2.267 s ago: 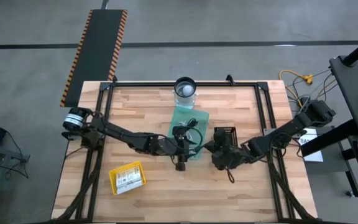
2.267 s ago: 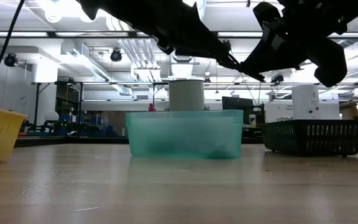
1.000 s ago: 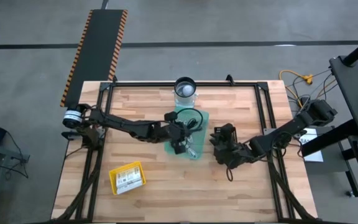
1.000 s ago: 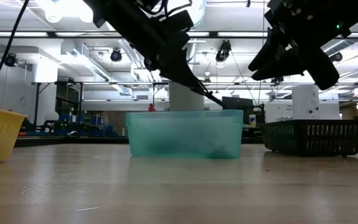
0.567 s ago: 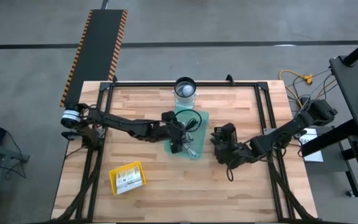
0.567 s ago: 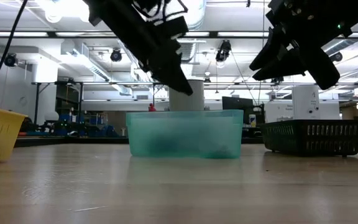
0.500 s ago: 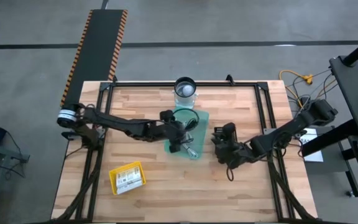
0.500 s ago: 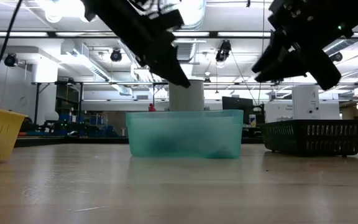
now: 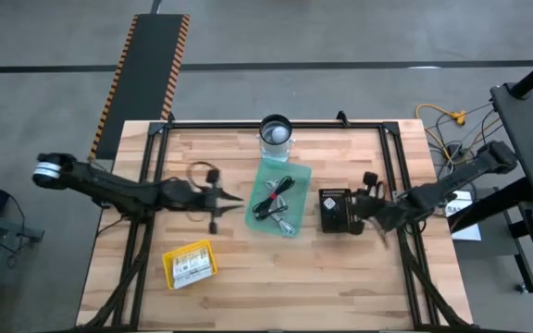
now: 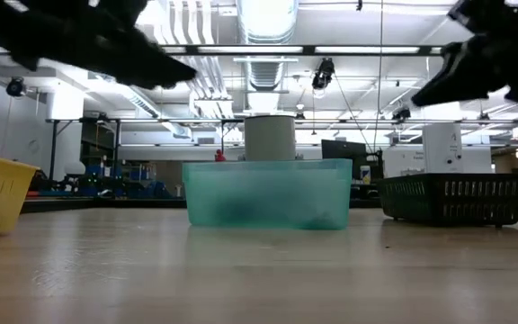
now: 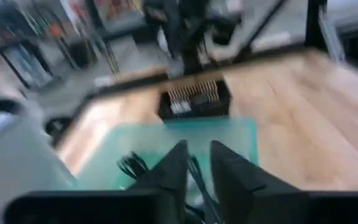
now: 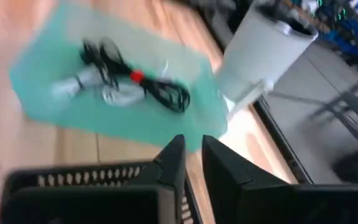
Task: Pick and place items into bin
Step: Return to Home Position
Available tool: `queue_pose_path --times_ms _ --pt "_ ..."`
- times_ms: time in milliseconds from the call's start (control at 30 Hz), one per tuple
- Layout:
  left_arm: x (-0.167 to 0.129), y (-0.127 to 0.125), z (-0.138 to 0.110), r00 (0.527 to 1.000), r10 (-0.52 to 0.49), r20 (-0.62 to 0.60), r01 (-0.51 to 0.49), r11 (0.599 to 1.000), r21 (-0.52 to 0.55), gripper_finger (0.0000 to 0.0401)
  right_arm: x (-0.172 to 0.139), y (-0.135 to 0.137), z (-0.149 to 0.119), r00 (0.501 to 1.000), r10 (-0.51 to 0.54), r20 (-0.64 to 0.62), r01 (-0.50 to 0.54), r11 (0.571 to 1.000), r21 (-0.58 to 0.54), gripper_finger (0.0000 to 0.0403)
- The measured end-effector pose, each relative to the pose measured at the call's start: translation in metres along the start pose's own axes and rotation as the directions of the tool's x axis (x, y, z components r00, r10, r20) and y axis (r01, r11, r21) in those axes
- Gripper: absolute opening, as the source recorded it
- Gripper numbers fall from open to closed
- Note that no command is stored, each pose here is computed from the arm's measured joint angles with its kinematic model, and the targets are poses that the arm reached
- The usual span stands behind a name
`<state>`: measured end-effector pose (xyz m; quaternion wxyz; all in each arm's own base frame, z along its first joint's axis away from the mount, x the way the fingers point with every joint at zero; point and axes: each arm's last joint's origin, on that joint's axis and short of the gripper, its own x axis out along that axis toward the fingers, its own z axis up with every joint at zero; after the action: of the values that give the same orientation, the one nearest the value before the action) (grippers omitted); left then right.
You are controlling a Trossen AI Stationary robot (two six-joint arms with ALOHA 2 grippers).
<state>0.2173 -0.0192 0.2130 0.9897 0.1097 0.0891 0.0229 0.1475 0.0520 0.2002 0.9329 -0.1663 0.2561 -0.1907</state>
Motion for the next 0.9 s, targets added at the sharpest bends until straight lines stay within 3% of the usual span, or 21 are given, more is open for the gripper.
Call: queue_pose_path --times_ms 100,300,467,533,633,767,900 --pt "-0.023 0.007 -0.009 0.995 0.043 0.094 -0.041 0.999 -0.026 0.0012 -0.012 -0.014 -0.002 0.991 0.028 0.133 -0.038 0.997 0.071 0.0019" --pt "-0.055 0.01 -0.023 0.983 0.086 0.163 -0.08 0.996 -0.045 0.0004 -0.029 -0.035 -0.015 0.929 -0.021 0.37 -0.036 0.989 0.146 0.0009" --pt "-0.076 0.018 -0.021 0.984 0.177 0.018 -0.174 0.981 -0.088 0.0001 -0.046 -0.058 -0.024 0.911 -0.108 0.398 -0.016 0.955 0.297 0.0009" --pt "-0.082 0.018 -0.019 0.985 0.17 0.029 -0.165 0.98 -0.112 0.0 -0.053 -0.065 -0.028 0.914 -0.052 0.401 -0.08 0.949 0.305 0.0008" --pt "-0.087 0.016 -0.024 0.99 0.114 0.078 -0.106 0.988 -0.111 0.0 -0.057 -0.066 -0.031 0.881 0.035 0.471 -0.193 0.936 0.293 0.0008" --pt "-0.09 0.015 -0.034 0.991 0.111 0.076 -0.102 0.988 -0.112 0.0 -0.056 -0.065 -0.027 0.871 0.031 0.491 -0.199 0.934 0.295 0.0008" --pt "-0.094 0.014 -0.041 0.988 0.115 0.102 -0.102 0.988 -0.119 0.0 -0.051 -0.057 -0.027 0.876 0.098 0.473 -0.249 0.93 0.269 0.0008"
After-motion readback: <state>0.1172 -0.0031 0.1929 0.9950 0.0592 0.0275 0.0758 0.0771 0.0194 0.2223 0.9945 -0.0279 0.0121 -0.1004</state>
